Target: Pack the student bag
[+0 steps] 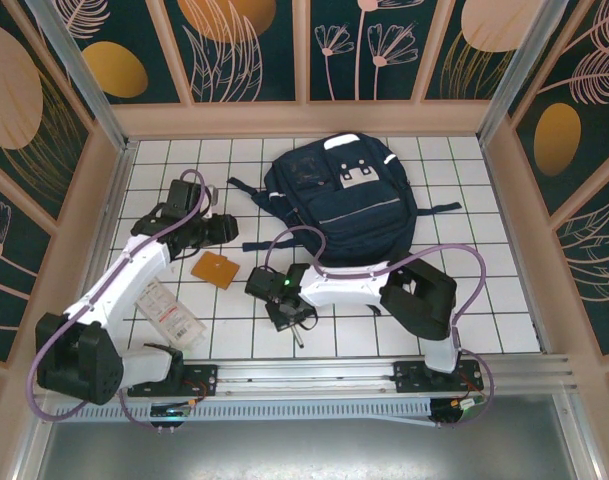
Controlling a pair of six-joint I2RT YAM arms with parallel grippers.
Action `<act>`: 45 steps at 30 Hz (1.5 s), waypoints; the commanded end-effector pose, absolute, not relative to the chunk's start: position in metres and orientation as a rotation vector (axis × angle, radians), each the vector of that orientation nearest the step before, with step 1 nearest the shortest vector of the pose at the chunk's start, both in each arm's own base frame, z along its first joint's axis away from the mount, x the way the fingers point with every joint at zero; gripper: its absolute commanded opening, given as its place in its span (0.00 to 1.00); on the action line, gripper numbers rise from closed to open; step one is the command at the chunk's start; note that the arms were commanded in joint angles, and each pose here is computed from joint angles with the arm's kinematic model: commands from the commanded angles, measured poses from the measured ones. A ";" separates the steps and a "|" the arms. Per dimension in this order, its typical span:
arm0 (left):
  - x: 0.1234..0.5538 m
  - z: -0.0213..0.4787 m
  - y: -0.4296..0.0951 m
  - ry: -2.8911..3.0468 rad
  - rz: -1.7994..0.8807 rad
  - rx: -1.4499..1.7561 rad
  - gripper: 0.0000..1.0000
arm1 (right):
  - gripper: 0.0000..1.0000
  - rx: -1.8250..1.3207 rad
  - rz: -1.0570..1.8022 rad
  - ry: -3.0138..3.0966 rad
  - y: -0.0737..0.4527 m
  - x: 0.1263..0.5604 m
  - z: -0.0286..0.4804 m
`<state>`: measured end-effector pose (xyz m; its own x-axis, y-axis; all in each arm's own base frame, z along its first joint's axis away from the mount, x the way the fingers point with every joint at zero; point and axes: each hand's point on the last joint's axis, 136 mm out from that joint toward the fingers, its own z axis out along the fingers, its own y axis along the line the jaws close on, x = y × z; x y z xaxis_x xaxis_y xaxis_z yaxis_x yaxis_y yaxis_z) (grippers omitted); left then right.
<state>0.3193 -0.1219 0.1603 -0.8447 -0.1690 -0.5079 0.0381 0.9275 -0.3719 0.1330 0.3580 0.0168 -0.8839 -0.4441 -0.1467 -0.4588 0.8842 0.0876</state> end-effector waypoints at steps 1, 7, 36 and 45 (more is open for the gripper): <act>0.319 0.174 -0.134 2.461 -0.589 0.027 0.43 | 0.05 -0.631 0.182 2.950 0.350 0.139 0.016; 0.324 0.175 -0.125 2.425 -0.532 -0.021 0.45 | 0.06 -0.568 0.369 2.912 0.355 0.163 0.034; 0.265 0.011 -0.039 2.732 -0.275 -0.988 0.18 | 0.50 -0.729 0.952 2.576 0.512 0.285 0.056; 0.249 -0.013 -0.030 2.768 -0.188 -0.958 0.15 | 0.50 -0.770 1.100 2.661 0.522 0.273 0.028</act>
